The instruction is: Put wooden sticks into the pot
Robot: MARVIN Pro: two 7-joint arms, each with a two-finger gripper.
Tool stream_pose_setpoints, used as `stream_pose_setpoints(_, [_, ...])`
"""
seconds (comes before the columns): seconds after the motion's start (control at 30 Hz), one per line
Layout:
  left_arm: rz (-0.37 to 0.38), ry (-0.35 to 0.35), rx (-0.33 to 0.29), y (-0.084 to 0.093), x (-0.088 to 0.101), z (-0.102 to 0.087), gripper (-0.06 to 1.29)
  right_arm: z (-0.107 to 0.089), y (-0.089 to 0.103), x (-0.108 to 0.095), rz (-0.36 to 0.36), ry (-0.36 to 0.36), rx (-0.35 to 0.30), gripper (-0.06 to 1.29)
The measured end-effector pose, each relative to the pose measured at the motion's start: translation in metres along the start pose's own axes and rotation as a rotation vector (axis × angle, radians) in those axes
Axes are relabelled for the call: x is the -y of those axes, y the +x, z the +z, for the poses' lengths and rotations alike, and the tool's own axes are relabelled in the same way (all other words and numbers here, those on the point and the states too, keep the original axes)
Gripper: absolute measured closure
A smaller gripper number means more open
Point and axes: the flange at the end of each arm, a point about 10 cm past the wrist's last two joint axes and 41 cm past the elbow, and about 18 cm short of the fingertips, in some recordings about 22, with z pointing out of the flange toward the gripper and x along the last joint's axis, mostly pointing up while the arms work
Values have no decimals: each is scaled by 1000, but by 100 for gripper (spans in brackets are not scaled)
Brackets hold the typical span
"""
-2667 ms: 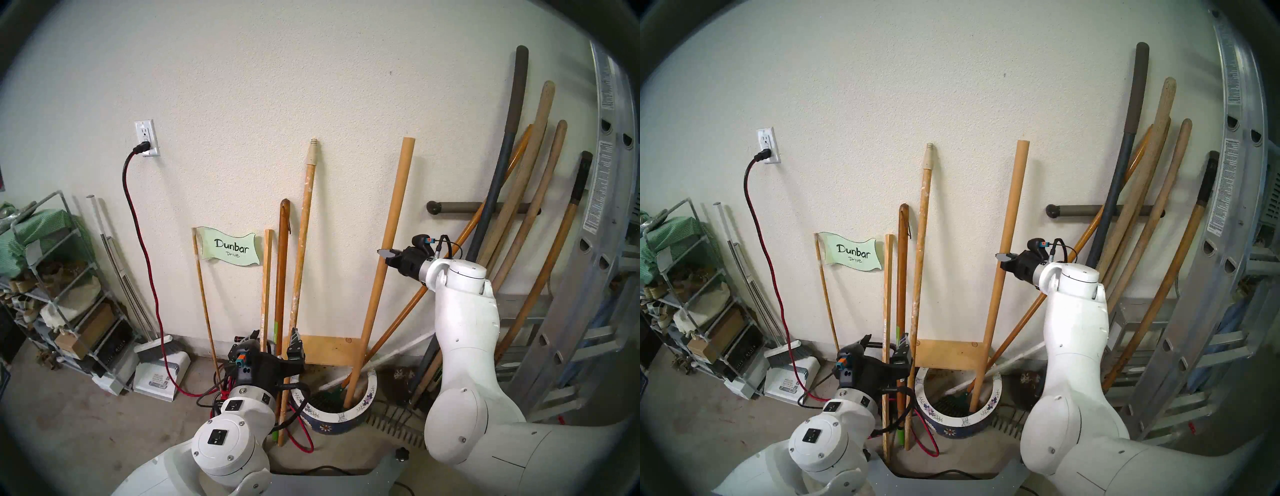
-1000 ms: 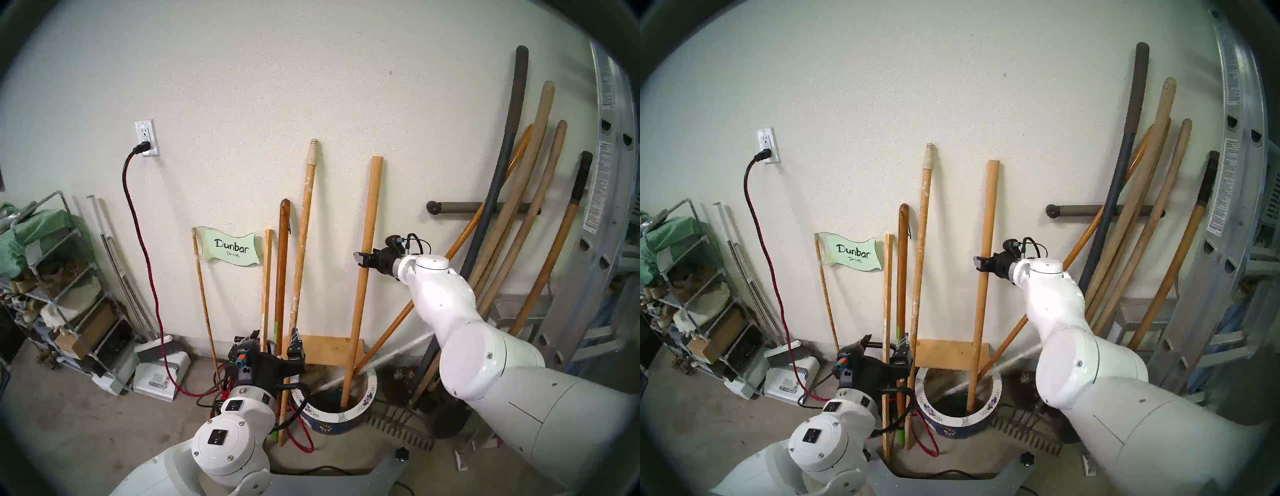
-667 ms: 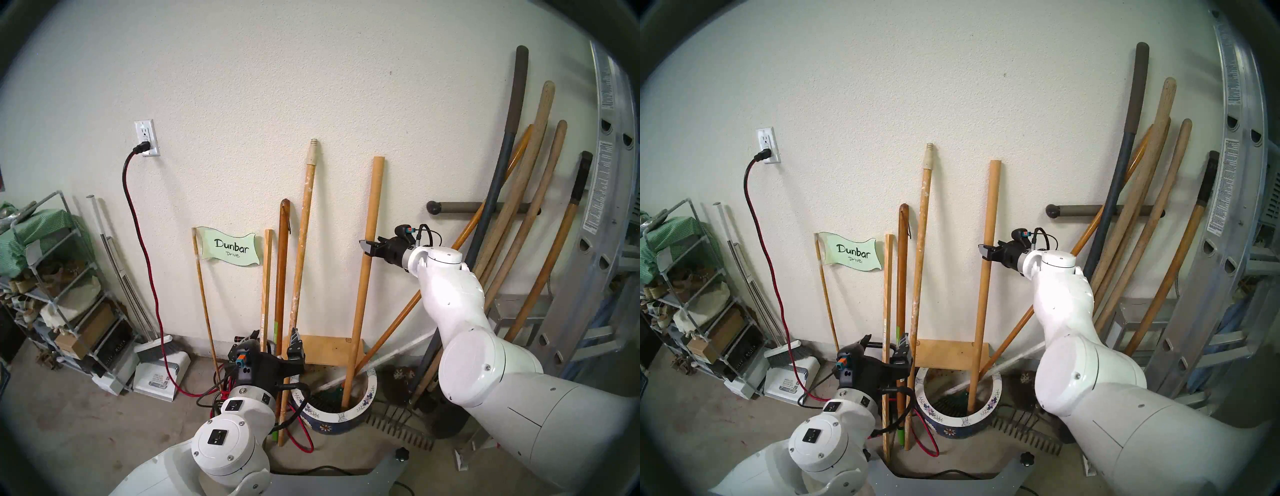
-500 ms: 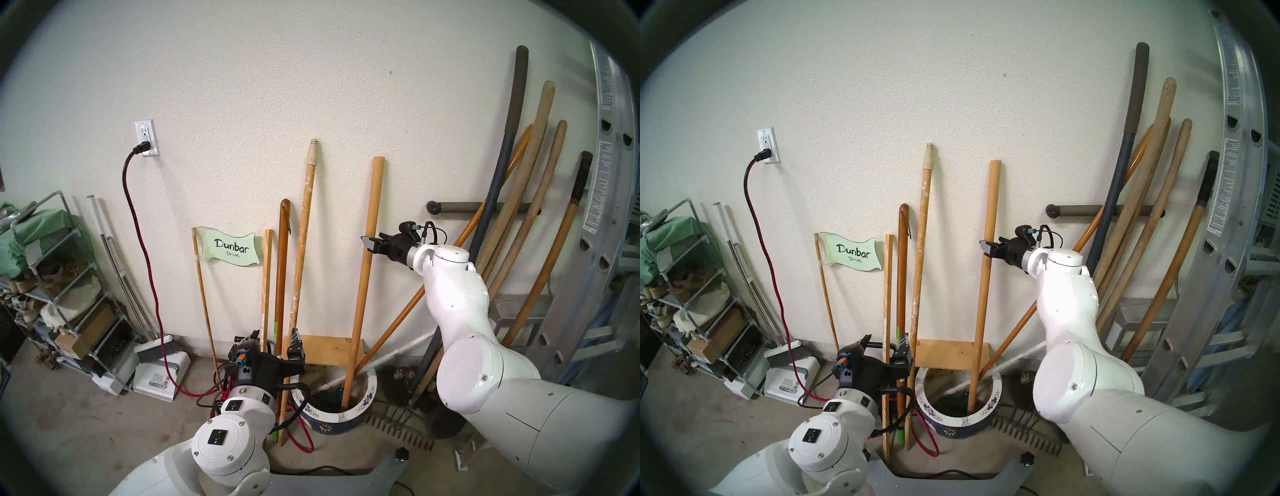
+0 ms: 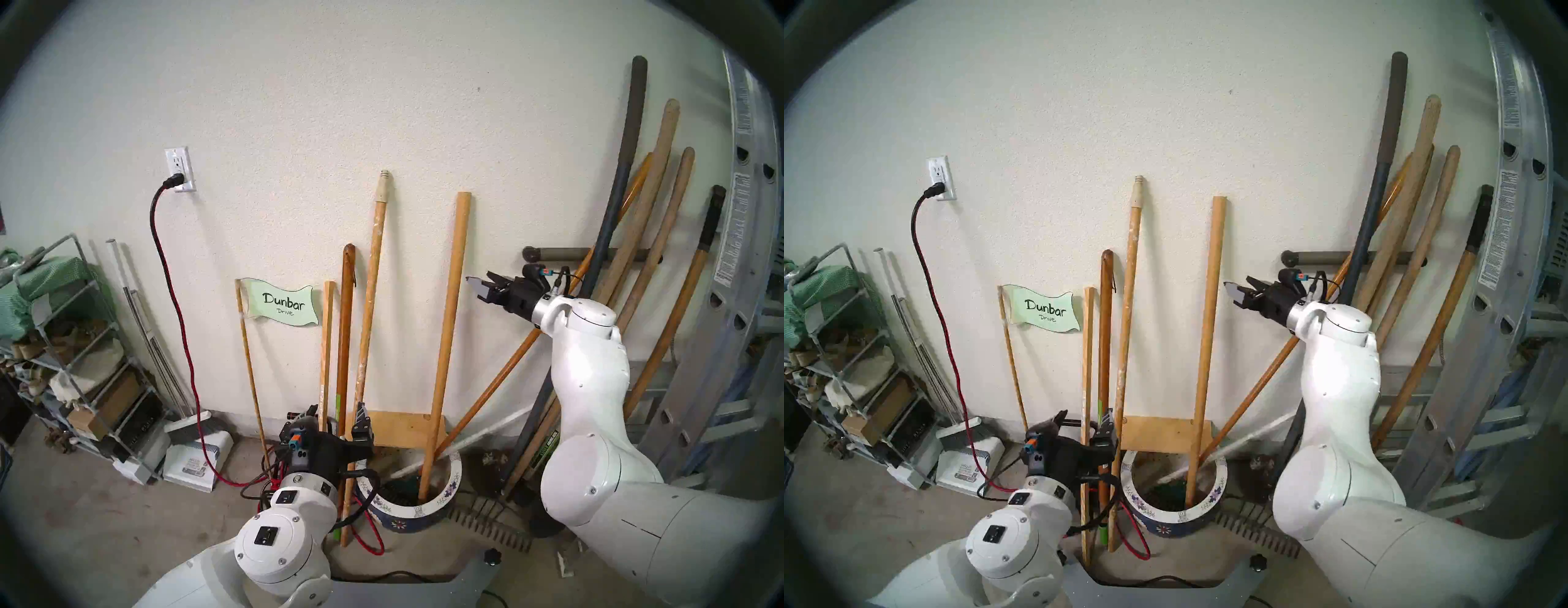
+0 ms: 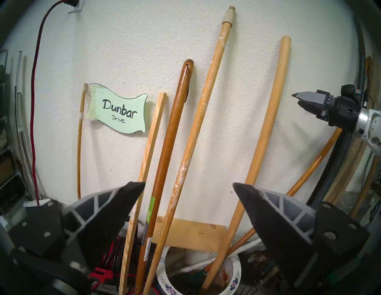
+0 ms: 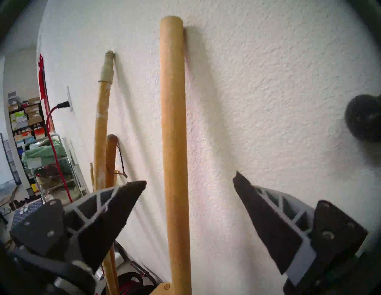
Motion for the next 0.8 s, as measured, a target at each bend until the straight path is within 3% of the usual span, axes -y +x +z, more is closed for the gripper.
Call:
stream_pose_setpoints(0.3, [-1, -1, 0, 0, 0, 0, 1, -48, -14, 7, -10, 59, -36, 3])
stream_pose_setpoints(0.57, [-1, -1, 0, 0, 0, 0, 1, -69, -26, 28, -30, 127, -38, 3])
stream_pose_setpoints(0.8, [-1, -1, 0, 0, 0, 0, 1, -76, -46, 47, -80, 63, 17, 3])
